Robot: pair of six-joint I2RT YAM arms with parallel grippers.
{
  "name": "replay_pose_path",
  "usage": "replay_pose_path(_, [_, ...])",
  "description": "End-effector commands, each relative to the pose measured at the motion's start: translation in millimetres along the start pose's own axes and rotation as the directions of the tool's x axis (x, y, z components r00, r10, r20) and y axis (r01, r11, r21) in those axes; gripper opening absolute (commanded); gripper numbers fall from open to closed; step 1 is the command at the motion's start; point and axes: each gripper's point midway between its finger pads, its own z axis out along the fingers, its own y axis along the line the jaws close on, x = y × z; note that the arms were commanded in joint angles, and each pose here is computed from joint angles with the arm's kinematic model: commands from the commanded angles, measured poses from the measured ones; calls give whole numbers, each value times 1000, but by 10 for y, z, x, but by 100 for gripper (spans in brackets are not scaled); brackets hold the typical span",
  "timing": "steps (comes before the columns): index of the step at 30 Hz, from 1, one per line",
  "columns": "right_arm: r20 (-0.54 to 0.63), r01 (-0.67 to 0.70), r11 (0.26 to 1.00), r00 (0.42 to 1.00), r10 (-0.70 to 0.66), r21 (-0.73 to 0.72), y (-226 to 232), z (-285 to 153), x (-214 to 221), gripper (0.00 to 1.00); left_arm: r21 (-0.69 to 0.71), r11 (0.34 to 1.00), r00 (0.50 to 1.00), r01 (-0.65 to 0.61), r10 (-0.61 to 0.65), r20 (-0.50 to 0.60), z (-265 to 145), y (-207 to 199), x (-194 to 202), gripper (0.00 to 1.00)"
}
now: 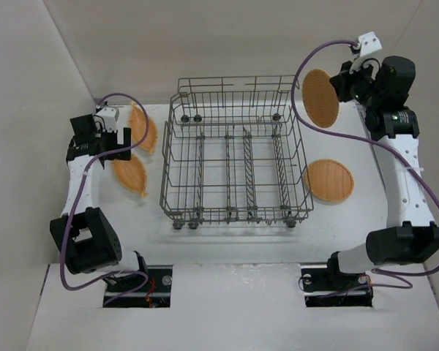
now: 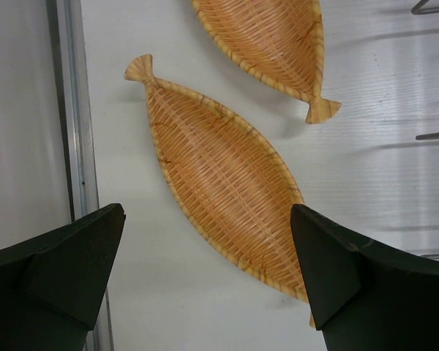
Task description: Load the plates into the dish rack
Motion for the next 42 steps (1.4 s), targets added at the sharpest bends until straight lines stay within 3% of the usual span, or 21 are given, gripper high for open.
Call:
replay_pose_path(1, [182, 159, 986, 972, -149, -41, 175, 106, -579, 0, -6, 1000, 998, 6, -6, 69, -166, 34, -101, 100])
replay_pose_path(9, [279, 318, 927, 925, -258, -198, 813, 478, -758, 0, -32, 999, 997, 38, -36, 62, -245, 133, 55, 100])
replay_pose_path(21, [431, 515, 779, 831, -352, -357, 1706, 761, -745, 0, -77, 993, 995, 88, -85, 48, -382, 276, 307, 100])
replay_pose_path(33, [560, 665, 605, 729, -394, -439, 2463, 765, -548, 0, -81, 990, 993, 114, -112, 27, -349, 295, 426, 100])
replay_pose_path(38, [647, 751, 506, 642, -411, -424, 2664, 682, -465, 0, -78, 989, 992, 128, -127, 16, -311, 289, 459, 100])
replay_pose_path(42, [681, 778, 456, 613, -400, -433, 2764, 643, -423, 0, -75, 988, 991, 135, -135, 10, -288, 285, 467, 100])
